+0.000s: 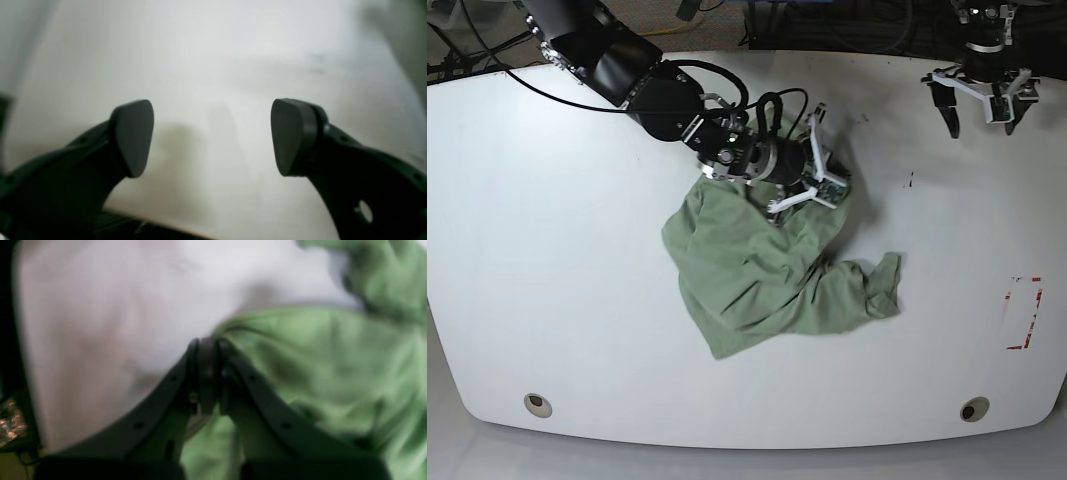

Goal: Fold the T-shirt properly
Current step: 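Lower the right gripper onto the crumpled green shirt and grasp it, then drag the grasped shirt edge away from the pile with the right gripper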

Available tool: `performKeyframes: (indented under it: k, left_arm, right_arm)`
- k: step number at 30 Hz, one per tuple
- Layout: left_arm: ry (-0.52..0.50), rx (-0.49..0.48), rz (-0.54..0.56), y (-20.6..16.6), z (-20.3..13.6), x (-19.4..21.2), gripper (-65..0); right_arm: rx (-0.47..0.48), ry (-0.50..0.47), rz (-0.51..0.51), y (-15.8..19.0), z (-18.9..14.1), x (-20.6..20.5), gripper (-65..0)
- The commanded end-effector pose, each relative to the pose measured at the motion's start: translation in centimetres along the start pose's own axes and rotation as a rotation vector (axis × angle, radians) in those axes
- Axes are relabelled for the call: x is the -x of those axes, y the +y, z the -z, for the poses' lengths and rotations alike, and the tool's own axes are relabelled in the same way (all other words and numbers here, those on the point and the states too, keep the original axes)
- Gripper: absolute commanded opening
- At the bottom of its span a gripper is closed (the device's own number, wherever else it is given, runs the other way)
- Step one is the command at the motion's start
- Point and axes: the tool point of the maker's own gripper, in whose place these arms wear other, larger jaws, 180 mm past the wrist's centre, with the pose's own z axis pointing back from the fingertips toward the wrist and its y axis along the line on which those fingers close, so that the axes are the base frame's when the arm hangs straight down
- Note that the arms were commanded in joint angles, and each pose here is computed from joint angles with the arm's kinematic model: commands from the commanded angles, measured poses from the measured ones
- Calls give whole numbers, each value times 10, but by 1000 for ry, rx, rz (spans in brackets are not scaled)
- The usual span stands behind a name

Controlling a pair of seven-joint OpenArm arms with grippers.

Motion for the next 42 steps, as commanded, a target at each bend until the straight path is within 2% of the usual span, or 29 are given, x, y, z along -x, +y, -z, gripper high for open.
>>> performKeyframes:
  k: [1,3,5,7,9,11,15,24,26,32,38,42]
  left_arm:
    - [-44,-18,9,9,-2,-13,-138]
    - [-45,-35,12,15,-3,-13,-138]
    - [-46,-36,14,16,-3,-14,-138]
    - [-46,-36,14,16,-3,-14,-138]
    - [-46,-36,14,16,-3,-14,-138]
    - [-46,-34,14,15,-3,-14,-138]
    - [-45,-15,8,8,-2,-13,-138]
    - [-34,64,-6,-22,-2,-9,-138]
    - [-30,74,-14,-28,-3,-8,-138]
    - [-17,71,-52,-35,-6,-2,-138]
    - [-11,69,-64,-38,-6,0,-138]
    - [-6,82,-65,-42,-7,1,-138]
  right_arm:
    - [-48,-92,-46,17,7,-40,-639]
    - [-85,-113,-64,34,13,-54,-571]
    - [-89,-137,-59,37,15,-64,-466]
    - [-70,-156,-40,30,14,-72,-327]
    - [-46,-170,-21,19,11,-75,-224]
    - [-20,-183,-3,6,7,-79,-166]
    - [71,-219,50,-33,-7,-85,-162]
    - [359,-248,179,-158,-70,-64,-162]
    - [379,-248,176,-174,-79,-63,-162]
    - [397,-136,222,-218,-93,-26,-162]
    - [342,-27,283,-229,-79,16,-162]
    - [320,-17,325,-233,-72,34,-162]
